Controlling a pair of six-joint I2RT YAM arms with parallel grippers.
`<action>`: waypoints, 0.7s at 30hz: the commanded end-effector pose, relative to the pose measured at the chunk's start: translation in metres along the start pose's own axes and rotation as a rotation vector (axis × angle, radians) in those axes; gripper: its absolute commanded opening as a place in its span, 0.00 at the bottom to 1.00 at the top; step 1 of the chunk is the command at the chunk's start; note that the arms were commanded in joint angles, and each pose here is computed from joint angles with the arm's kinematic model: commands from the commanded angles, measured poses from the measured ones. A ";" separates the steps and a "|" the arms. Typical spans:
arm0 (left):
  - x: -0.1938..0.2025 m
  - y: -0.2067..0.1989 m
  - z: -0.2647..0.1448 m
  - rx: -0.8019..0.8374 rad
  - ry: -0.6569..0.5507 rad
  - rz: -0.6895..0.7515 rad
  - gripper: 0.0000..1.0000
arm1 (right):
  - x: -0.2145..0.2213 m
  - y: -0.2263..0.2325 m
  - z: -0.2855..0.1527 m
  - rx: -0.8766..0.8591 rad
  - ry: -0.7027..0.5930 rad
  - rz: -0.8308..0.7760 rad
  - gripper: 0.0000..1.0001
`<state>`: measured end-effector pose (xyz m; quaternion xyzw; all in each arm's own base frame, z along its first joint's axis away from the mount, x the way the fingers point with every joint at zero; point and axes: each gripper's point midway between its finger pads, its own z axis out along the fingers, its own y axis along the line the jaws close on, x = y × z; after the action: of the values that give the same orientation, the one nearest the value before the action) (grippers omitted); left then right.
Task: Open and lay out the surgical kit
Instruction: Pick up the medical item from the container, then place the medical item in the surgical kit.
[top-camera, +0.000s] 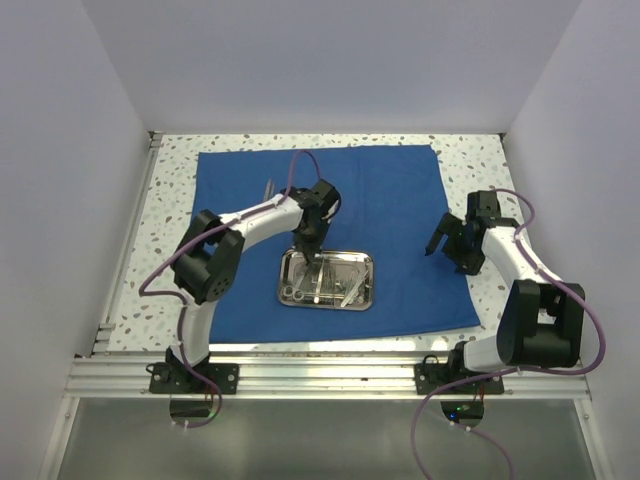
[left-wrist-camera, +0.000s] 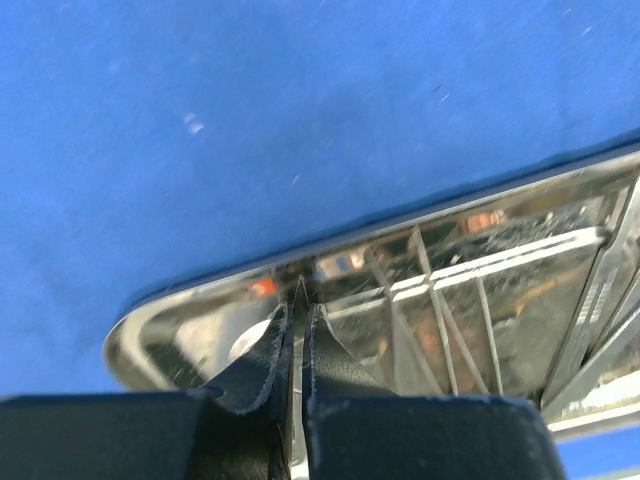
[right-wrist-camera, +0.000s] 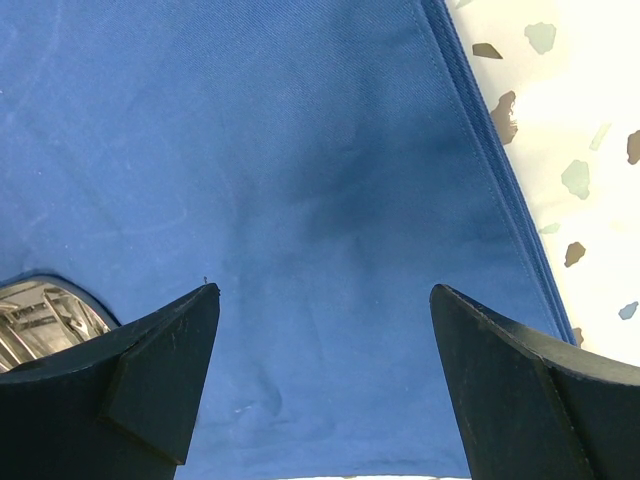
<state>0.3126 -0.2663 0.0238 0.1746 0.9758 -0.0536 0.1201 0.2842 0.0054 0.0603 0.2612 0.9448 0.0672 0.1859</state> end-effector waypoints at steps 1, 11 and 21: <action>-0.022 0.009 -0.043 0.016 -0.029 -0.001 0.00 | -0.011 0.006 -0.004 -0.025 -0.038 -0.014 0.90; -0.087 0.069 -0.077 -0.035 -0.147 -0.090 0.00 | -0.010 0.007 -0.002 -0.035 -0.033 -0.012 0.90; -0.174 0.151 -0.063 -0.281 -0.381 -0.181 0.00 | -0.024 0.017 -0.014 -0.040 -0.024 -0.008 0.89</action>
<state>0.4723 -0.1813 0.1068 0.0645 0.9641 0.0083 0.2573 0.2911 0.0062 0.0680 0.2602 0.9440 0.0719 0.1897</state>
